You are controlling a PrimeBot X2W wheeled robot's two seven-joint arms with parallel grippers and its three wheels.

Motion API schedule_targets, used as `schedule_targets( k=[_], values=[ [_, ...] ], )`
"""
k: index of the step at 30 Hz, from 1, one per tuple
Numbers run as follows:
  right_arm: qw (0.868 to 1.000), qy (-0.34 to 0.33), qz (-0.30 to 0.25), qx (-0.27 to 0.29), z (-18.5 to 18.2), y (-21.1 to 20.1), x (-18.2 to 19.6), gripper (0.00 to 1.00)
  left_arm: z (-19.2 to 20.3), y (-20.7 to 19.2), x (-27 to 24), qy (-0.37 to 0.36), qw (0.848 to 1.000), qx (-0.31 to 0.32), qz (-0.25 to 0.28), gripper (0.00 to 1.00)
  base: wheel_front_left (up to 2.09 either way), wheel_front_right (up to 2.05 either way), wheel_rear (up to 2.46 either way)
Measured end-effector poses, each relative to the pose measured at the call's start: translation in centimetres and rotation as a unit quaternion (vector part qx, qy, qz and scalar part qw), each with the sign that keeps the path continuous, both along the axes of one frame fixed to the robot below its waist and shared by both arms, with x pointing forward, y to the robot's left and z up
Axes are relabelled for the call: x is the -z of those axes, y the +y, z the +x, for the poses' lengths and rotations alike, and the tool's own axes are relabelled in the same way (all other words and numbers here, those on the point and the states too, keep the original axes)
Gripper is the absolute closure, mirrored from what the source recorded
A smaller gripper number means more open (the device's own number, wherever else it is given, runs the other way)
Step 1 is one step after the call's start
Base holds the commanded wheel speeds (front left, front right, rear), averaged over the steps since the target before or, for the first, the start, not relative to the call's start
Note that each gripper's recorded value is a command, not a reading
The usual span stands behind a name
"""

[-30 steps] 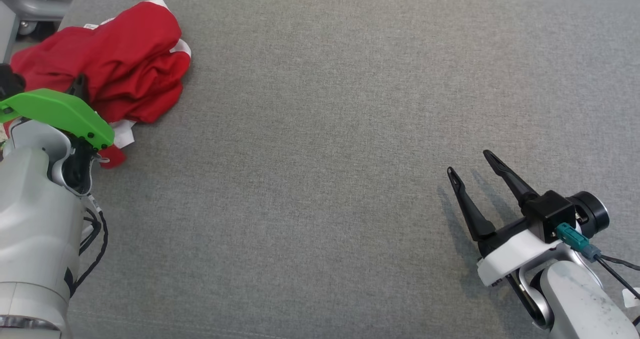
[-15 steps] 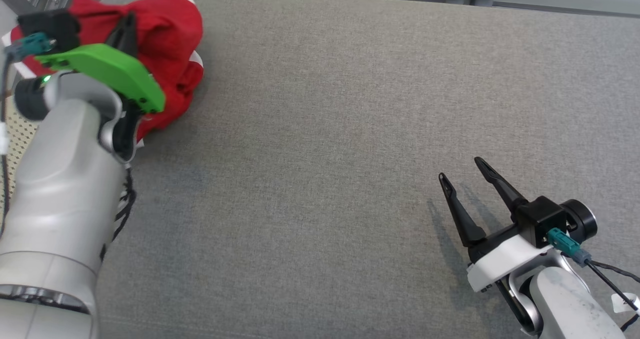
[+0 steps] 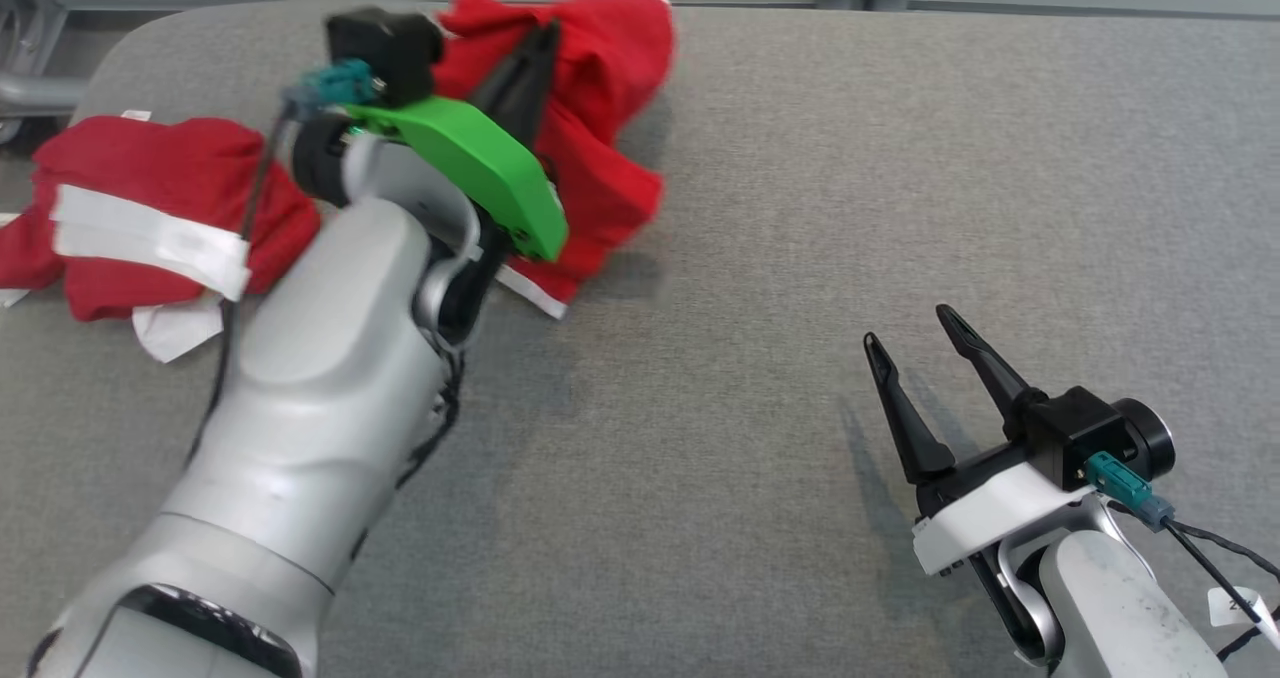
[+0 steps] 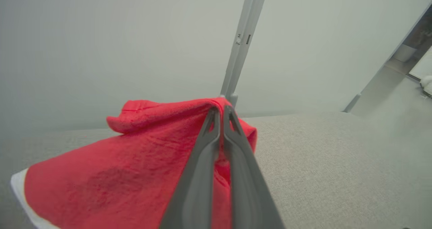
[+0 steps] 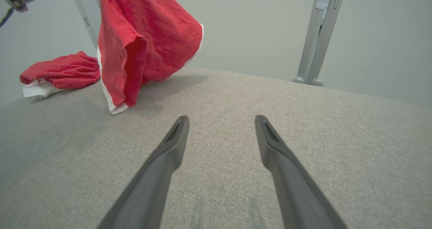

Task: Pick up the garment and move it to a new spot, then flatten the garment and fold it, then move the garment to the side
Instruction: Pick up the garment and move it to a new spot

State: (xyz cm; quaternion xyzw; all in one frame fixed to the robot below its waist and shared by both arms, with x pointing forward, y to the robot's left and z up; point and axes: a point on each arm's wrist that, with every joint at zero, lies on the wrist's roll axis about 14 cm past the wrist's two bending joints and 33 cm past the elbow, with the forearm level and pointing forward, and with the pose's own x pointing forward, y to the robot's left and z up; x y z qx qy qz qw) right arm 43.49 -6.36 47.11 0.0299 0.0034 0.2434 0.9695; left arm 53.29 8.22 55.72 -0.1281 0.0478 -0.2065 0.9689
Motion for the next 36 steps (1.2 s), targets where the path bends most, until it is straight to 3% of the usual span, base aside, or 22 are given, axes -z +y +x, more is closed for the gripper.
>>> schedule_targets(
  k=[10,16,22,26,33,36],
  values=[
    [0.997,-0.002,0.012,0.070,-0.3,-3.8,-0.6,0.00,-4.2,-12.2,1.4,0.022,0.985,0.166,-0.032,1.00,0.00,0.00,0.00],
    [0.993,0.014,0.008,0.118,-1.7,-6.9,0.1,0.00,-8.9,-18.9,0.5,0.028,0.959,0.276,-0.063,1.00,0.00,0.00,0.00],
    [0.987,0.026,0.004,0.160,-3.3,-9.4,0.7,0.00,-13.2,-22.7,-0.6,0.049,0.929,0.355,-0.095,1.00,0.00,0.00,0.00],
    [0.985,0.030,0.003,0.170,-4.0,-10.1,0.9,0.00,-13.8,-21.6,0.5,0.062,0.929,0.358,-0.073,1.00,0.00,0.00,0.00],
    [0.985,0.034,0.001,0.167,-4.8,-9.9,1.0,0.00,-9.7,-13.2,3.1,0.084,0.968,0.234,-0.015,1.00,0.00,0.00,0.00],
    [0.987,0.031,0.003,0.155,-4.6,-9.1,0.8,0.00,-8.5,-10.1,3.9,0.093,0.978,0.184,-0.003,1.00,0.00,0.00,0.00]
  ],
)
